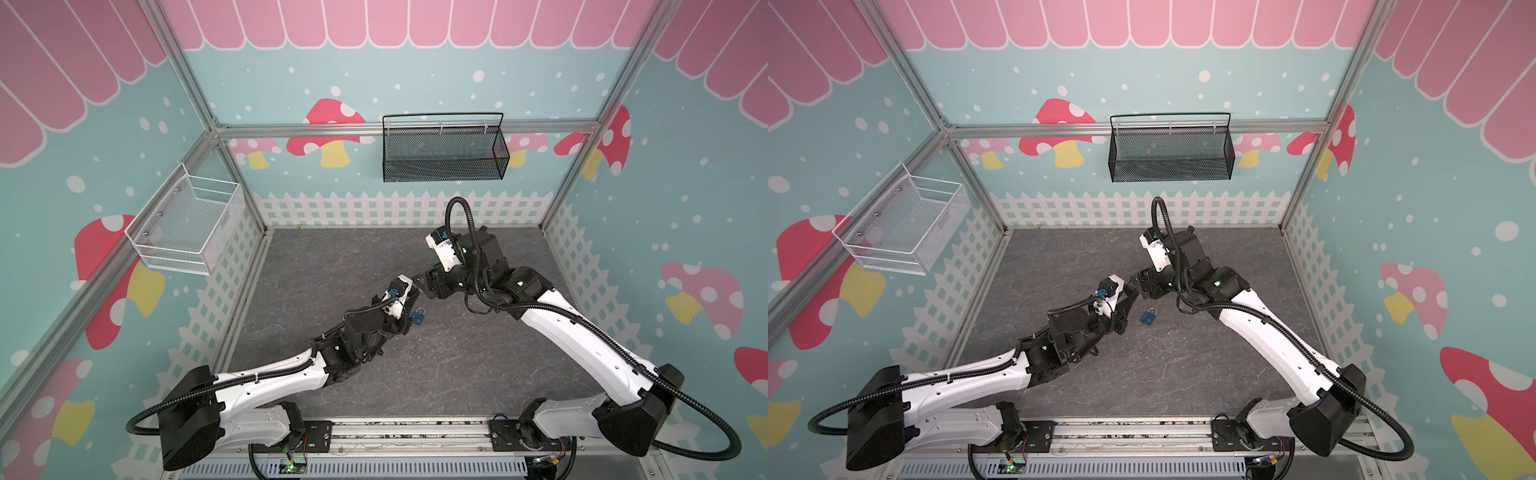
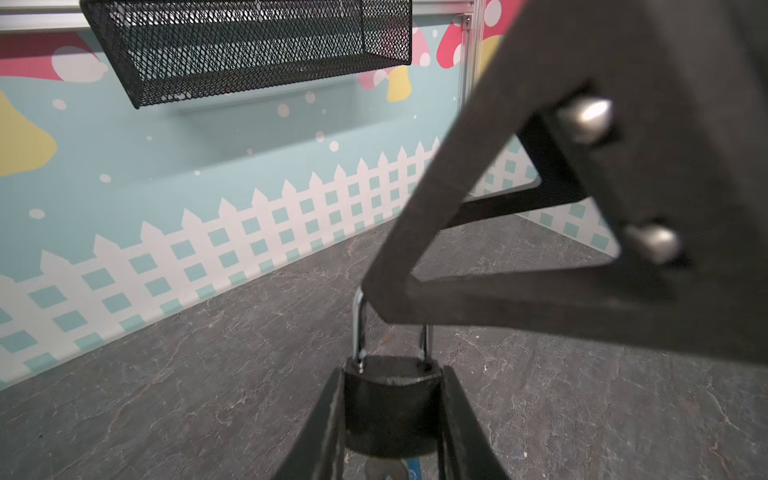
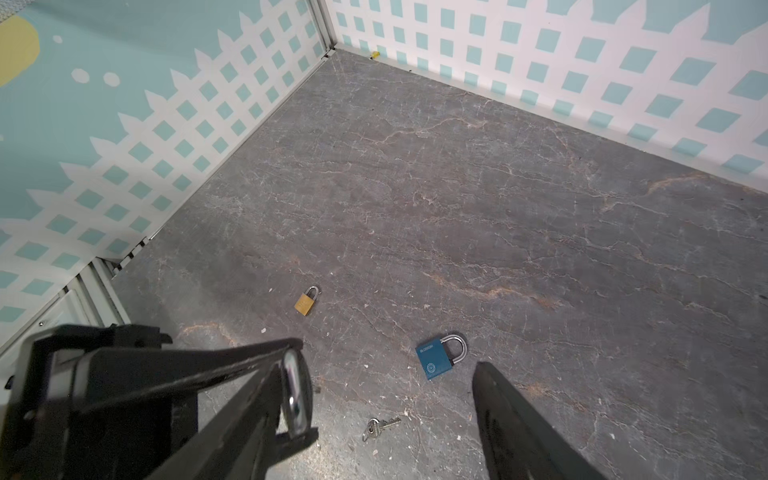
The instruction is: Unlock with the key
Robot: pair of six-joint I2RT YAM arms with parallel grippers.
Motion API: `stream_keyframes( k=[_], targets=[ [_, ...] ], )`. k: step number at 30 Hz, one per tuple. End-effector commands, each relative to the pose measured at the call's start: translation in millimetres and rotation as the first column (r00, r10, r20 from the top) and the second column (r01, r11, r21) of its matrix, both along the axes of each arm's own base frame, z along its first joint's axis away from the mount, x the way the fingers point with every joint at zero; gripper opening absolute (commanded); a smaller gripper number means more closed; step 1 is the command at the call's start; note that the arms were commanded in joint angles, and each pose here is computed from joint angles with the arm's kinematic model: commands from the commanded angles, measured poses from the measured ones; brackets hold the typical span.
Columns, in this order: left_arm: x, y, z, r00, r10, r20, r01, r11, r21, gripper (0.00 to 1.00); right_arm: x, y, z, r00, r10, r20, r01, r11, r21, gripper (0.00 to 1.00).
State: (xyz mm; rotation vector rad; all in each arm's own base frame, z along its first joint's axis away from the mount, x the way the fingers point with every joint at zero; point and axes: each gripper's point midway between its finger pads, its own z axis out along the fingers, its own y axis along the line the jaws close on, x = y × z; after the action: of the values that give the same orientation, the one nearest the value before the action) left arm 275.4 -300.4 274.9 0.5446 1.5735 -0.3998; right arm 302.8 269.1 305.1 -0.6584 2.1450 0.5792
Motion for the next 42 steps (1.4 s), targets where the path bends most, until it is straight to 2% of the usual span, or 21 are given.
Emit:
stream_keyframes(
  k=[1, 10, 16, 19, 24, 29, 35, 42],
  targets=[
    [-0.5, -2.5, 8.9, 0.999, -0.004, 0.053, 0.004, 1.0, 0.001, 0.0, 4.0, -5.7, -1.2, 1.0, -0.022, 0.015, 0.023, 0.997, -0.077, 0.76],
    [-6.4, -5.8, 6.4, 0.997, -0.046, 0.057, 0.046, 0.999, 0.011, 0.0, 16.7, -20.4, -1.8, 0.995, -0.089, 0.032, 0.094, 0.978, -0.186, 0.77],
    [-6.3, -4.4, 12.3, 0.998, -0.04, 0.053, 0.04, 0.999, -0.002, 0.0, 1.9, -22.3, -2.8, 0.999, -0.027, 0.032, 0.032, 0.982, -0.188, 0.78],
    [-6.1, -5.7, 15.2, 0.998, -0.042, 0.052, 0.043, 0.999, -0.008, 0.0, -8.5, -17.4, -5.2, 1.0, 0.019, 0.015, -0.016, 0.988, -0.151, 0.78],
    [-9.4, -9.7, 16.4, 0.996, -0.072, 0.044, 0.073, 0.997, -0.016, 0.0, -2.9, -30.6, -13.4, 0.999, -0.035, 0.041, 0.043, 0.979, -0.202, 0.77],
    [-18.4, -15.8, 19.6, 0.99, -0.136, 0.037, 0.138, 0.989, -0.053, 0.0, 1.4, -28.4, -16.3, 0.998, -0.048, 0.043, 0.056, 0.98, -0.193, 0.77],
    [-21.4, -18.2, 25.6, 0.986, -0.16, 0.036, 0.162, 0.984, -0.076, 0.0, 12.2, -30.9, -14.7, 0.993, -0.096, 0.065, 0.107, 0.975, -0.196, 0.78],
    [-23.3, -24.9, 24.3, 0.982, -0.189, 0.029, 0.19, 0.979, -0.075, 0.0, 7.6, -9.5, -7.6, 0.998, -0.021, 0.059, 0.026, 0.995, -0.092, 0.79]
  ],
)
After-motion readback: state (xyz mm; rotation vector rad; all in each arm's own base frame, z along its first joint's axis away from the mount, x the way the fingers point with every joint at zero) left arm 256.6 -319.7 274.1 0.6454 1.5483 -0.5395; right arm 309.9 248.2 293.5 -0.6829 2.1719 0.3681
